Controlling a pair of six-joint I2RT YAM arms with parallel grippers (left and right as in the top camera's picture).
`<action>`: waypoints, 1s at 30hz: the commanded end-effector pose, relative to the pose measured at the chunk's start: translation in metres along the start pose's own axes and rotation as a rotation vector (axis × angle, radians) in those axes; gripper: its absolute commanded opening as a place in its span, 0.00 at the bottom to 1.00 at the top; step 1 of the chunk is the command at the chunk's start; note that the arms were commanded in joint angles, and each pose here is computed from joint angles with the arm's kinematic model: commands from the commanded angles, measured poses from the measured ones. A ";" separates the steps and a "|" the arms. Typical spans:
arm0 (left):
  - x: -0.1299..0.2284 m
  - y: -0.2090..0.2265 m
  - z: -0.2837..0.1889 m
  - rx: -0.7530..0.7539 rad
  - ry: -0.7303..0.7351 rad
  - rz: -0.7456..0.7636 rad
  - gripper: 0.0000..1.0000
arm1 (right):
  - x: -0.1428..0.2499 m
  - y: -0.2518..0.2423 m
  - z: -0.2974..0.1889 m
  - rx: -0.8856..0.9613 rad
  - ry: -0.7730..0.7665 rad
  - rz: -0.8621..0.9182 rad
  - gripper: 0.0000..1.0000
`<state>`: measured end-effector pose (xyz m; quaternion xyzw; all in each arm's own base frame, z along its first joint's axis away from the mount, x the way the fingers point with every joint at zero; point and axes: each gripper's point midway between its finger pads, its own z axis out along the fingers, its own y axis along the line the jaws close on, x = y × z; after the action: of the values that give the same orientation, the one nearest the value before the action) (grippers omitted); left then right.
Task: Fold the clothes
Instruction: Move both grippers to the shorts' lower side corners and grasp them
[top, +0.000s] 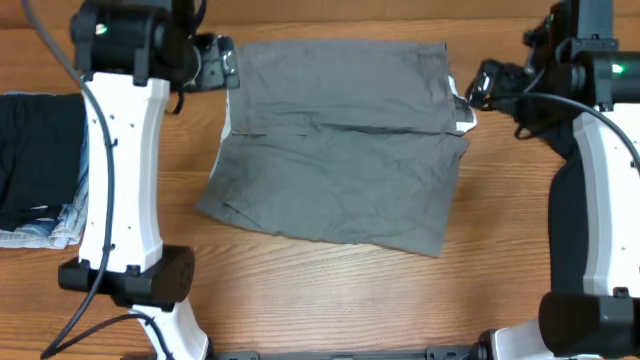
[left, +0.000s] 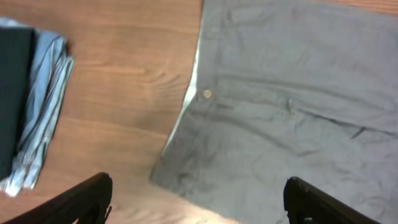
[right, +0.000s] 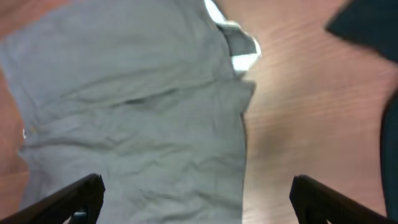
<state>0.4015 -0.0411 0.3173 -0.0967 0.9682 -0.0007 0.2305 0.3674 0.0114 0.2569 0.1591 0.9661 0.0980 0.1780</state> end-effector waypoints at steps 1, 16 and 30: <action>0.014 0.006 -0.017 0.006 0.009 -0.047 0.91 | 0.034 -0.007 -0.001 0.050 0.104 0.089 1.00; 0.172 0.066 0.126 -0.081 0.322 -0.205 1.00 | 0.172 -0.068 0.124 0.185 0.353 0.159 1.00; 0.189 0.072 0.169 0.165 0.325 -0.193 1.00 | 0.177 -0.060 0.177 0.170 0.199 0.050 1.00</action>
<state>0.3053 -0.0002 0.0780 -0.1826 0.9721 -0.1239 0.0799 0.2650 0.0530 0.0313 0.1719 0.9810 0.0719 0.0543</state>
